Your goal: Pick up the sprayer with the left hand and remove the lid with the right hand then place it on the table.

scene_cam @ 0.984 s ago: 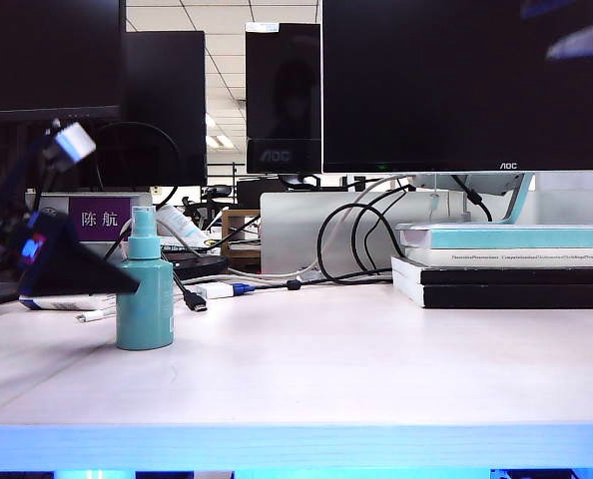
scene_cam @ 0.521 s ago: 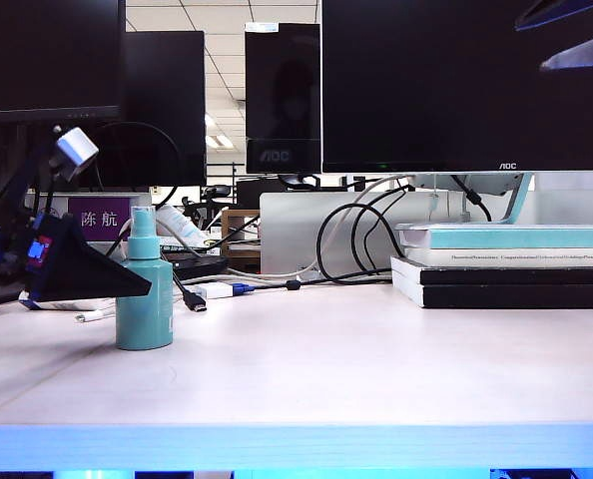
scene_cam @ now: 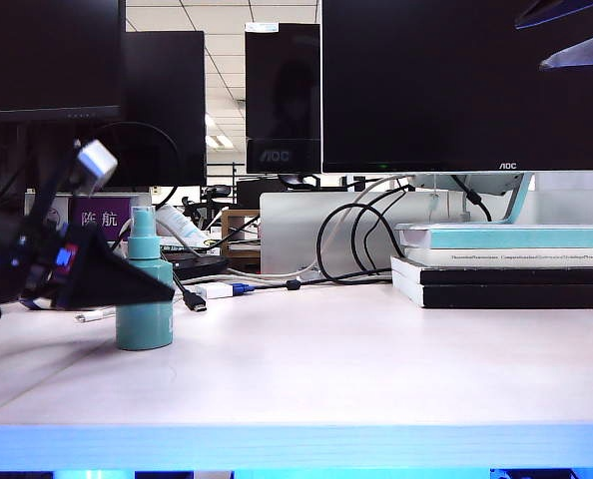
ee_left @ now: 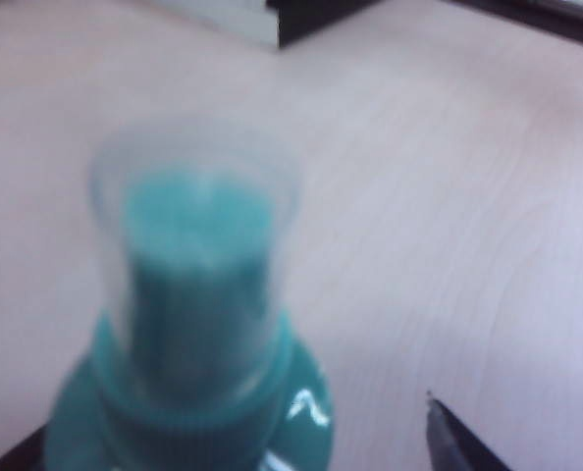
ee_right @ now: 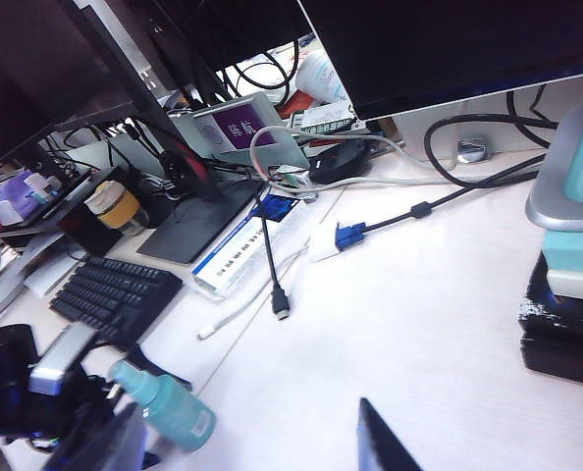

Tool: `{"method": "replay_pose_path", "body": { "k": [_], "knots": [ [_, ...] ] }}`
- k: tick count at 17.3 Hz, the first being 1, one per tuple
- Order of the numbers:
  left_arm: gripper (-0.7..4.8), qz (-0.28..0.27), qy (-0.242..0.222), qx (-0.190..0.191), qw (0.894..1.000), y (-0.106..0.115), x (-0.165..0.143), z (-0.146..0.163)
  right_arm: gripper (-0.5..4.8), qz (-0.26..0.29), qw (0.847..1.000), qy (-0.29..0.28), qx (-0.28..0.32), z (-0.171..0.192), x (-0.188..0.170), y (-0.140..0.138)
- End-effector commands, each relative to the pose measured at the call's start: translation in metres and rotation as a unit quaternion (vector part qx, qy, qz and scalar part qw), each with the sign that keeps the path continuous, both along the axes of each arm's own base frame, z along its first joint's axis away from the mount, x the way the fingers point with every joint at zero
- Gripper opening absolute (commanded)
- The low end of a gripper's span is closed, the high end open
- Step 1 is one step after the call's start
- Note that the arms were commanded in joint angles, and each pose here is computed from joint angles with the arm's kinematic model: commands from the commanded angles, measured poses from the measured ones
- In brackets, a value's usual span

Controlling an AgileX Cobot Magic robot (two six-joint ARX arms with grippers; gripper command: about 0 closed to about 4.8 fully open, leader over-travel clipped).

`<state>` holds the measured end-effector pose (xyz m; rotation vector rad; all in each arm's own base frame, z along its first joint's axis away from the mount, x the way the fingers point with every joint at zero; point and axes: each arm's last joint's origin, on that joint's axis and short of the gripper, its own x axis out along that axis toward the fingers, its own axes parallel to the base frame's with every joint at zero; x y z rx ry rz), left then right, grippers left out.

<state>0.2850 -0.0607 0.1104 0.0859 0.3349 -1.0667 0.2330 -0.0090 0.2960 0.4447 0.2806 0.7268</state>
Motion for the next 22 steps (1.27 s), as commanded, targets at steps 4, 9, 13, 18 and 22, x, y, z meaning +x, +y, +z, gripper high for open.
{"method": "replay_pose_path", "body": {
  "k": [4,9,13,18,22],
  "knots": [
    [1.89,0.018,-0.004,0.002,1.0,-0.002,0.003,0.003,2.75,0.011,1.0,-0.011,-0.001,0.003,-0.001,0.0],
    [0.5,-0.052,0.085,-0.096,0.99,-0.012,0.01,0.019,2.75,0.037,0.999,-0.012,0.003,0.004,-0.002,0.002],
    [0.48,-0.137,0.156,-0.141,0.968,-0.055,0.016,0.042,2.74,0.115,0.993,-0.013,0.013,0.004,-0.005,0.008],
    [0.48,-0.264,0.22,-0.154,0.927,-0.128,0.007,0.078,2.74,0.221,0.975,-0.01,0.026,0.005,-0.009,0.025],
    [0.48,-0.306,0.279,-0.152,0.897,-0.16,0.005,0.107,2.75,0.301,0.953,0.005,0.041,0.005,-0.014,0.04]
  ]
}}
